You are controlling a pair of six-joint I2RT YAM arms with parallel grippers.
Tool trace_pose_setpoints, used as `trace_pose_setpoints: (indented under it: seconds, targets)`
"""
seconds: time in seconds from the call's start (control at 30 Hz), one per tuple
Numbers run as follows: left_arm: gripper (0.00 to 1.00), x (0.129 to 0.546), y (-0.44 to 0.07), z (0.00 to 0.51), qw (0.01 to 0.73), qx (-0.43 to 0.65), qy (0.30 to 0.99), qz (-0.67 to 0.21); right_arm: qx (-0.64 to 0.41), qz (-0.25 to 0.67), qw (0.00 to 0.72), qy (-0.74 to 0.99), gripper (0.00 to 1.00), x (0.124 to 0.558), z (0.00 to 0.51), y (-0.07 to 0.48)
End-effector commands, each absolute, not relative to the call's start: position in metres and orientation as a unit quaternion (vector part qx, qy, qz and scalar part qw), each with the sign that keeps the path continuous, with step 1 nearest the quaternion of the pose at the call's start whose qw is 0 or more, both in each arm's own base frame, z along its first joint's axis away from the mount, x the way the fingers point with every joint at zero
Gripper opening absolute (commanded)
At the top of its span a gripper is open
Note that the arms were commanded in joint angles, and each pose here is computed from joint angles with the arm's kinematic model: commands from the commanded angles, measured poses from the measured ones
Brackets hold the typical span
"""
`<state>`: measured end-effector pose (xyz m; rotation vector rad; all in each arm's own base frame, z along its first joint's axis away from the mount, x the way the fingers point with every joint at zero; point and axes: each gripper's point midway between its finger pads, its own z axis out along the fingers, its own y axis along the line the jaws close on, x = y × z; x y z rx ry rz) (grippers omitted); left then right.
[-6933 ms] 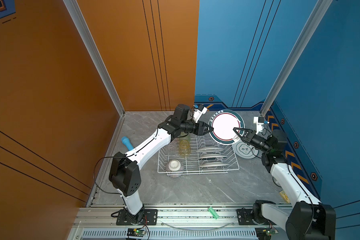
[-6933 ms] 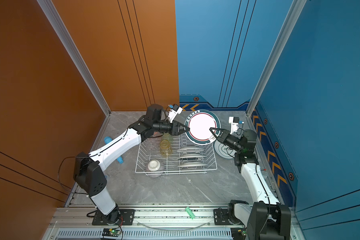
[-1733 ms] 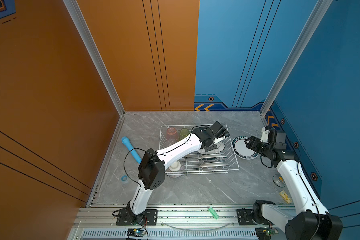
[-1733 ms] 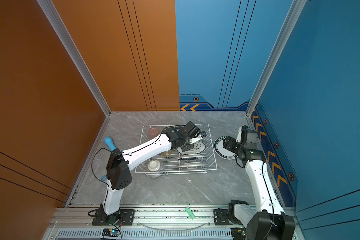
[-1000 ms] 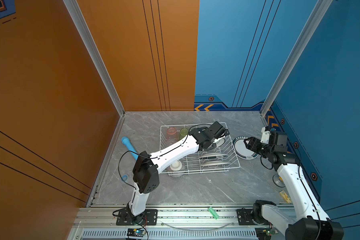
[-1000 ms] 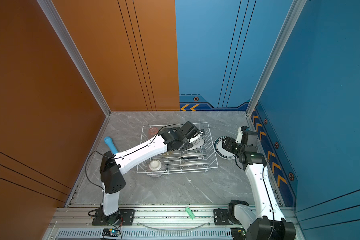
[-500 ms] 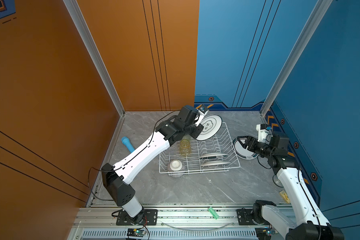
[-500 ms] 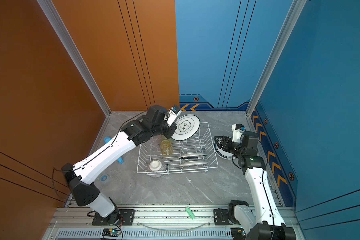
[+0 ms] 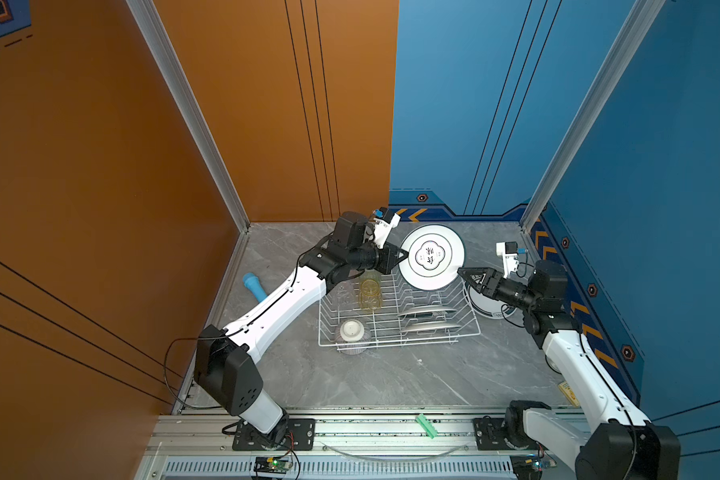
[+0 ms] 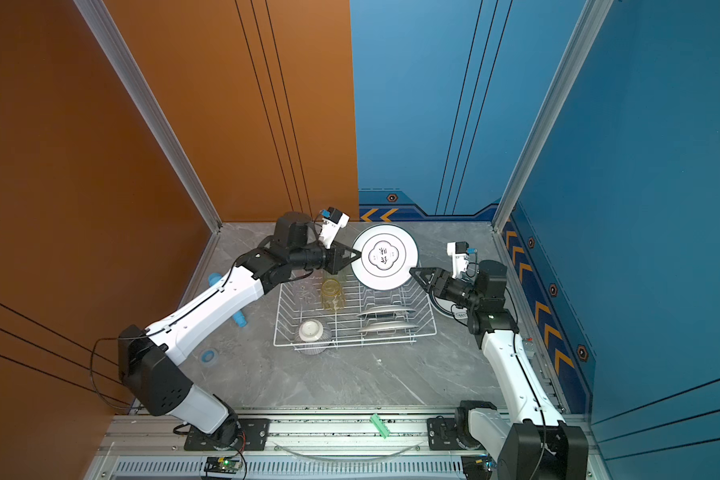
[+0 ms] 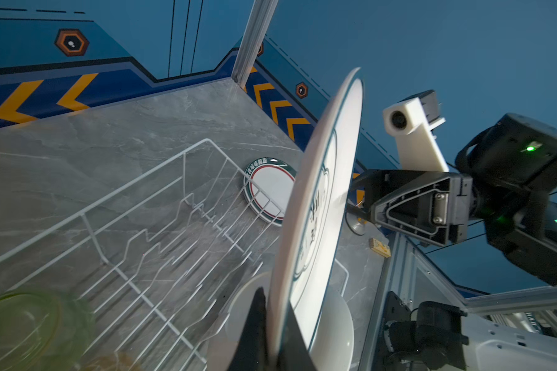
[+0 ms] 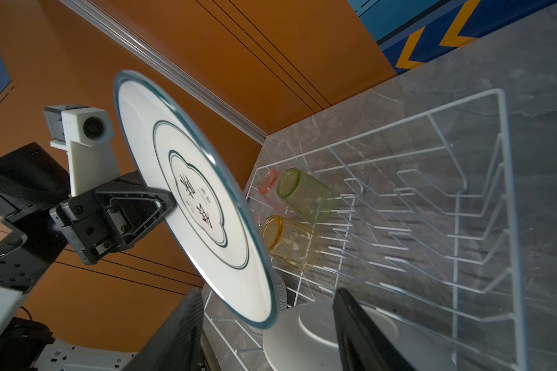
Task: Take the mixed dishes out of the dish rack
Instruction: 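Lift the white plate out with the left gripper while the right gripper grasps its rim, then lower the white plate onto the stacked plates with the right gripper and release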
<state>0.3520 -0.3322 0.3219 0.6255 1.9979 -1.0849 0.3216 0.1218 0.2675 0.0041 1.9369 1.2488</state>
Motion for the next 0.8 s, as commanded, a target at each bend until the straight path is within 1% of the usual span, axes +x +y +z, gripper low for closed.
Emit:
trace_pose_setpoints:
  seconds: [0.0, 0.03, 0.13, 0.2, 0.23, 0.43, 0.5, 0.53, 0.6, 0.63, 0.7, 0.77]
  targets:
    - [0.00, 0.343, -0.350, 0.356, 0.381, 0.259, 0.724, -0.513, -0.015, 0.514, 0.413, 0.752, 0.62, 0.323, 0.277, 0.129]
    - [0.00, 0.344, -0.353, 0.354, 0.375, 0.259, 0.723, -0.519, -0.014, 0.517, 0.413, 0.750, 0.61, 0.324, 0.278, 0.130]
    - [0.00, 0.346, -0.360, 0.345, 0.360, 0.258, 0.726, -0.526, -0.017, 0.529, 0.416, 0.739, 0.57, 0.326, 0.284, 0.132]
    - [0.00, 0.348, -0.364, 0.338, 0.349, 0.257, 0.729, -0.530, -0.019, 0.537, 0.420, 0.732, 0.50, 0.327, 0.290, 0.134]
    - [0.00, 0.349, -0.366, 0.335, 0.345, 0.256, 0.731, -0.530, -0.021, 0.540, 0.422, 0.728, 0.49, 0.327, 0.292, 0.134]
    - [0.00, 0.353, -0.371, 0.322, 0.330, 0.252, 0.739, -0.531, -0.023, 0.548, 0.428, 0.719, 0.29, 0.327, 0.303, 0.135]
    - [0.01, 0.354, -0.371, 0.320, 0.329, 0.250, 0.742, -0.528, -0.018, 0.547, 0.426, 0.721, 0.19, 0.328, 0.303, 0.134]
    - [0.04, 0.355, -0.370, 0.319, 0.330, 0.249, 0.744, -0.526, -0.016, 0.546, 0.425, 0.722, 0.16, 0.329, 0.302, 0.133]
    - [0.15, 0.354, -0.370, 0.317, 0.331, 0.250, 0.748, -0.518, -0.004, 0.541, 0.425, 0.726, 0.06, 0.332, 0.300, 0.129]
    - [0.19, 0.354, -0.368, 0.315, 0.333, 0.251, 0.751, -0.512, 0.001, 0.538, 0.425, 0.728, 0.01, 0.333, 0.299, 0.127]
    - [0.25, 0.351, -0.366, 0.313, 0.335, 0.256, 0.758, -0.498, 0.016, 0.531, 0.430, 0.730, 0.00, 0.337, 0.298, 0.120]
    - [0.28, 0.348, -0.363, 0.311, 0.339, 0.261, 0.765, -0.481, 0.028, 0.525, 0.435, 0.731, 0.00, 0.339, 0.296, 0.113]
